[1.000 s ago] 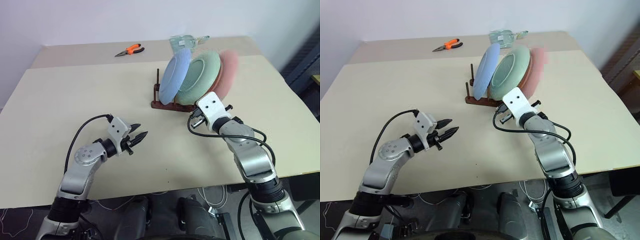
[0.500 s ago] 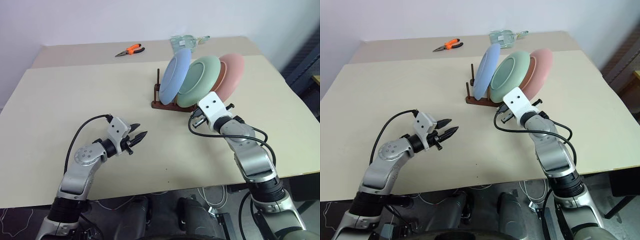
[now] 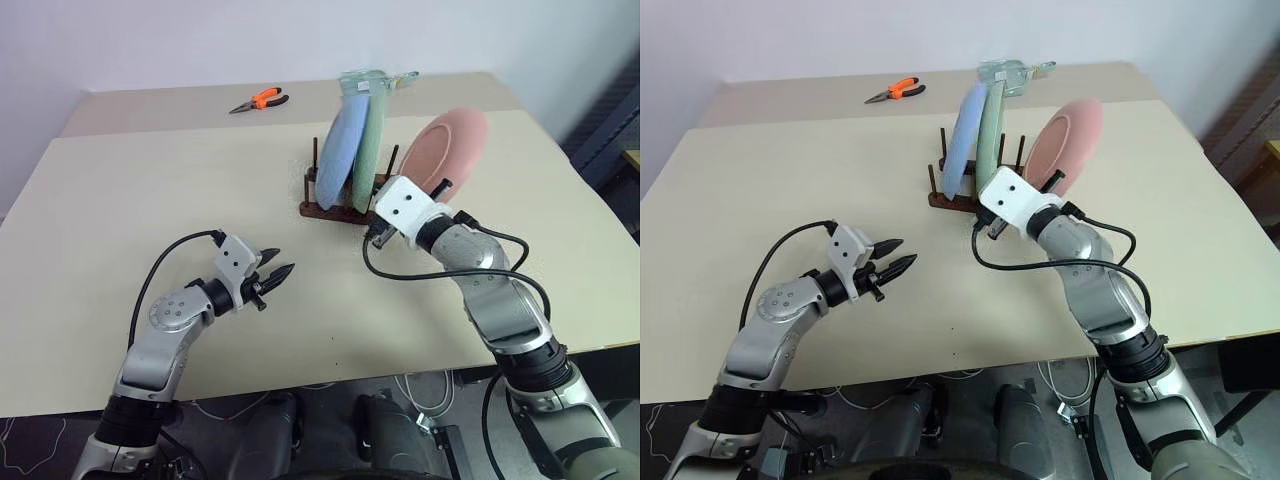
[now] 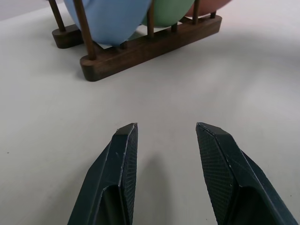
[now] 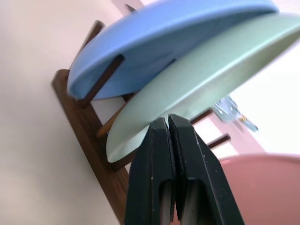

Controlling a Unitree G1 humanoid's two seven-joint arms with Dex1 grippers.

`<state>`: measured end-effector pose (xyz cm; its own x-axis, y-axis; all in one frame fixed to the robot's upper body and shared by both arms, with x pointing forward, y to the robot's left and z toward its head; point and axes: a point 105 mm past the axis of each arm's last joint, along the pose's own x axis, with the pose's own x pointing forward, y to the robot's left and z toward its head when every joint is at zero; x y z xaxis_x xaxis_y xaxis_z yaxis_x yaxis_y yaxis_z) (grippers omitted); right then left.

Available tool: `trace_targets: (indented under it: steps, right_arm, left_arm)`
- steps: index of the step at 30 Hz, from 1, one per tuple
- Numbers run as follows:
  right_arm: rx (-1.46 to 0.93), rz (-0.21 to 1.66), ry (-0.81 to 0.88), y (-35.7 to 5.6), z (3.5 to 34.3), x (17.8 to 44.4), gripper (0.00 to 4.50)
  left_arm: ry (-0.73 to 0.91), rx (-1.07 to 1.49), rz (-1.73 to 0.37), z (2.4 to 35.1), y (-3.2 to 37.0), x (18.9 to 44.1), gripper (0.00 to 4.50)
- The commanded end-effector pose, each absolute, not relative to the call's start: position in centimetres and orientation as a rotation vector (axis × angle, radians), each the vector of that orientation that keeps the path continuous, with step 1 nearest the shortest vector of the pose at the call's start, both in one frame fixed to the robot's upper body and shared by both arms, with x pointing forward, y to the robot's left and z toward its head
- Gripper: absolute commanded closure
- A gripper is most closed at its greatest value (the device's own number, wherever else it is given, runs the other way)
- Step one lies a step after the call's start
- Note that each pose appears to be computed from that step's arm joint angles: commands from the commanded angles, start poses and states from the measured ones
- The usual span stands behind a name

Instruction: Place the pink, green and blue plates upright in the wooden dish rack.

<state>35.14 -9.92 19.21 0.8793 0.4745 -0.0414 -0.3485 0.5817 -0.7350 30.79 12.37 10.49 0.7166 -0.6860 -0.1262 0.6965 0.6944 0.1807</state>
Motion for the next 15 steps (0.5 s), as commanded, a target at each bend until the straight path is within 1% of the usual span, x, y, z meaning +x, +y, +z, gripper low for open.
trace_targets:
  steps: [1,9,15]
  right_arm:
    - [-0.863,0.502,-0.252,-9.1,21.0,34.6,4.45]
    - [-0.883,0.475,-0.233,-10.2,20.9,35.0,4.45]
    - [-0.890,0.453,-0.234,-11.4,21.1,34.6,4.45]
  left_arm:
    - [0.006,0.233,-0.782,11.5,12.0,30.5,2.50]
    - [0.006,0.234,-0.777,11.5,12.0,30.7,2.50]
    - [0.006,0.232,-0.779,11.5,11.9,30.7,2.50]
